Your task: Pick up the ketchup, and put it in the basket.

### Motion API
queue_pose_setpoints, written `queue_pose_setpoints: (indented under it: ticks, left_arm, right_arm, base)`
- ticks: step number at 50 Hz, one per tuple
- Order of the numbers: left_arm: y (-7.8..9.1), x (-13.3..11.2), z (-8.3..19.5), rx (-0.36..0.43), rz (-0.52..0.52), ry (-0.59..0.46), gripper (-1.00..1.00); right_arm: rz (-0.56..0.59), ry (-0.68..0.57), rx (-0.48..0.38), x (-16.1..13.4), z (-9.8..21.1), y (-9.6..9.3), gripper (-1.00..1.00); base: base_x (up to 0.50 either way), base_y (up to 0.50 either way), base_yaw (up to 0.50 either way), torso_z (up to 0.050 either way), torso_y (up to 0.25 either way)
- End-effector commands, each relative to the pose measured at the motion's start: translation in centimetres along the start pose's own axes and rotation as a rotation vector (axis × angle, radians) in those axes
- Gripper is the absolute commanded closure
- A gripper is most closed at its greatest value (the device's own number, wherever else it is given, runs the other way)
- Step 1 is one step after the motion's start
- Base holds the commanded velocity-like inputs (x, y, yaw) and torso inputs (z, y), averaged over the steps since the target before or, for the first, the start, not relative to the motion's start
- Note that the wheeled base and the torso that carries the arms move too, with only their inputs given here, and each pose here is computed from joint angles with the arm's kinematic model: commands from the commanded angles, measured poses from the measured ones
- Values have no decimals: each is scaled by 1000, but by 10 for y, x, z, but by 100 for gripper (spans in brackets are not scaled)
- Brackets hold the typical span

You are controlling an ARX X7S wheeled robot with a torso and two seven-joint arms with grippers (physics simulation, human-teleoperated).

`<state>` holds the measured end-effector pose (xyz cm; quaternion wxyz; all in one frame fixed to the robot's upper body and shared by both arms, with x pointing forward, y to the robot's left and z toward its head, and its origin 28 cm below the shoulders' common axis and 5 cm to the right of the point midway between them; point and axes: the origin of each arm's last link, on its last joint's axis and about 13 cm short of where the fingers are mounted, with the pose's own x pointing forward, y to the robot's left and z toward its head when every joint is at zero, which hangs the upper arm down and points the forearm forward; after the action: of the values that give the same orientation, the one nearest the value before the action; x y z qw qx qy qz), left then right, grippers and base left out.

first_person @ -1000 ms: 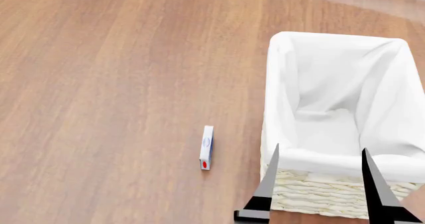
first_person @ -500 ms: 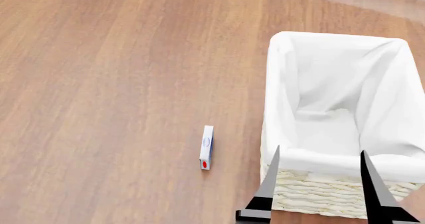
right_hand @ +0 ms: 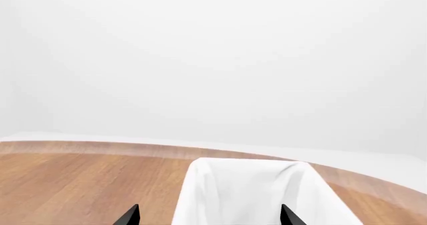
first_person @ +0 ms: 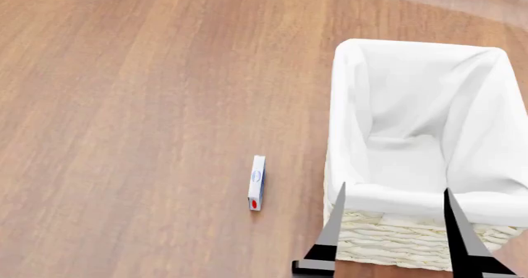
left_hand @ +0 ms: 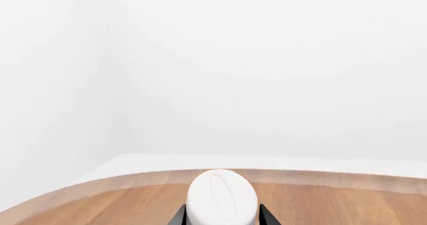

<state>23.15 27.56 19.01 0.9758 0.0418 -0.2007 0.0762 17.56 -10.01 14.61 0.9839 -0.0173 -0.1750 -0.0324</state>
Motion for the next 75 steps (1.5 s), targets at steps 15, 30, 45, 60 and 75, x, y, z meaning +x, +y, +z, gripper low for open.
queue_pose_setpoints:
  ticks: [15,30,45,60,75]
  left_arm:
    - [-13,24,52,-45,-426,11,100]
    - [-17,31,87,-57,-660,50,100]
    - [-12,54,103,-46,-796,132,100]
    - [-21,76,110,23,-886,216,100]
    - [-30,88,113,41,-920,234,100]
  right_arm:
    - [6,3,1,-1,-1,2,-100]
    - [17,2,2,-2,-1,4,-100]
    - [22,5,-8,-2,0,3,-100]
    - [205,99,-122,-7,-1,-4,-100]
    - [476,103,-33,-8,29,-3,-100]
  base:
    - [0,0,0,0,0]
    - [0,0,0,0,1]
    - [0,0,0,0,0]
    - [0,0,0,0,1]
    - [0,0,0,0,0]
